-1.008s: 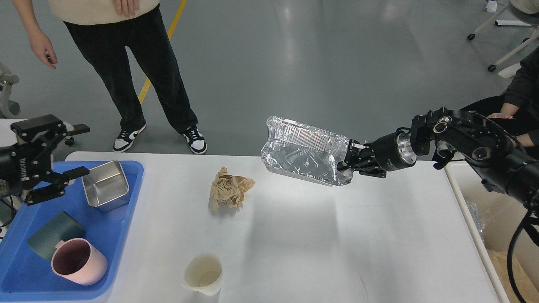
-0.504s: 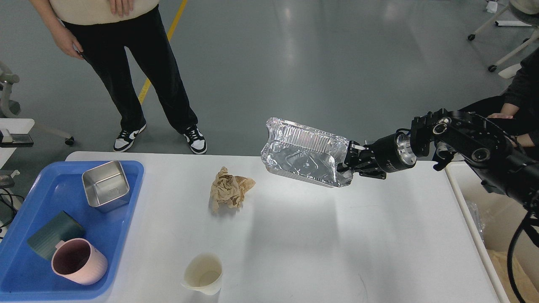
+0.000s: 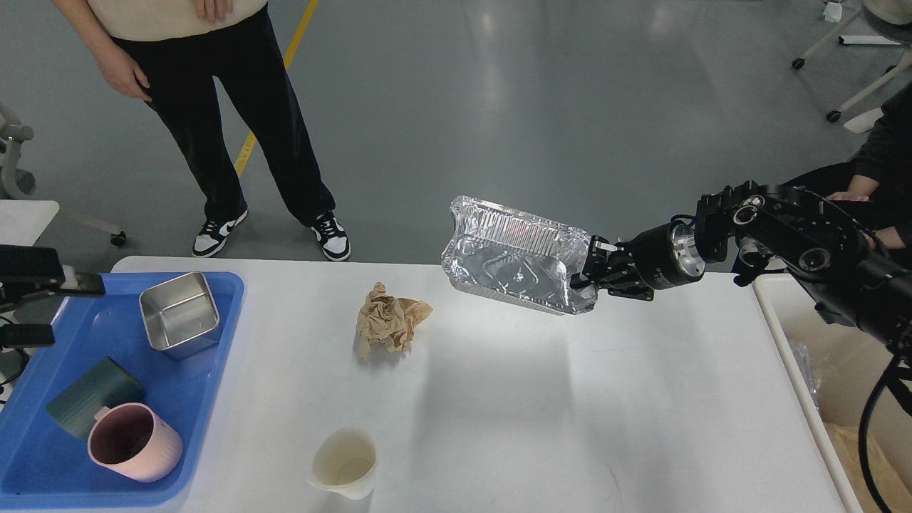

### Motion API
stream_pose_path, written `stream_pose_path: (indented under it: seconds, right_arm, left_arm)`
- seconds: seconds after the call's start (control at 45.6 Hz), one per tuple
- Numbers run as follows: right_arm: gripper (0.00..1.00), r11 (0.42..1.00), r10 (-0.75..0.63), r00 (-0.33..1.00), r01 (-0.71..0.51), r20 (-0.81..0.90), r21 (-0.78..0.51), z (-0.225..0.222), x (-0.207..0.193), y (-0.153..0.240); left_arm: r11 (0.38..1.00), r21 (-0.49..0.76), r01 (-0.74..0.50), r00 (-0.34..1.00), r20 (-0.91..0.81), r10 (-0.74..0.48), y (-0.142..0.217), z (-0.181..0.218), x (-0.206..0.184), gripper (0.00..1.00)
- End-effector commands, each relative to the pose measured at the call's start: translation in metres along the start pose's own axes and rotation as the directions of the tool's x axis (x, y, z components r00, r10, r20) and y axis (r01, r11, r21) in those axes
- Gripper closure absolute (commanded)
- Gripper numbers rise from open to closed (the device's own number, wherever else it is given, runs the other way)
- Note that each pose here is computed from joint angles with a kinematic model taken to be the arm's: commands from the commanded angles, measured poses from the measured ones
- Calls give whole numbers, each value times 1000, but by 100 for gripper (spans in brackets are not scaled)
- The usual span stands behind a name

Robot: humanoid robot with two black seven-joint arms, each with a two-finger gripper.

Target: Tidy desktop

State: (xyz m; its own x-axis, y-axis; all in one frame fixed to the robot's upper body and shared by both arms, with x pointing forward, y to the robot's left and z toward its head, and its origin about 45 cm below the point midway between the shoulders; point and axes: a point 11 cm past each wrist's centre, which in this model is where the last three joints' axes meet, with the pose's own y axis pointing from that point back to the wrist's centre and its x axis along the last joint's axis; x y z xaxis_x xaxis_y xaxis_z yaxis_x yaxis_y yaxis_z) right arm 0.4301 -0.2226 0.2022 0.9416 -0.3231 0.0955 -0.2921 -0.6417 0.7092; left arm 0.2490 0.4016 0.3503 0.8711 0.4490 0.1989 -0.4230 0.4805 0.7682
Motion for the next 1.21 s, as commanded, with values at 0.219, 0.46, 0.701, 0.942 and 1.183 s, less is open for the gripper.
stream_pose_path:
  seconds: [0.219, 0.46, 0.701, 0.942, 1.183]
  right_arm:
    - [100, 1000, -3, 1000, 3, 1, -3, 1, -1, -1]
    - [100, 1000, -6, 1000, 6, -1, -7, 2, -2, -1]
    - [100, 1000, -6, 1000, 6, 1, -6, 3, -2, -1]
    - [100, 1000, -5, 1000, 5, 3, -7, 4, -2, -1]
    - [100, 1000, -5, 1000, 5, 6, -9, 5, -2, -1]
  left_arm:
    - [992, 95, 88, 962, 248, -109, -64, 16, -14, 5]
    - [970, 156, 184, 902, 366, -230, -107, 21, -35, 5]
    - [942, 210, 261, 794, 508, -334, -167, 33, -72, 5]
    - [913, 286, 290, 714, 571, -406, -201, 28, -100, 6]
    - [909, 316, 271, 674, 612, -414, -225, 29, -109, 9]
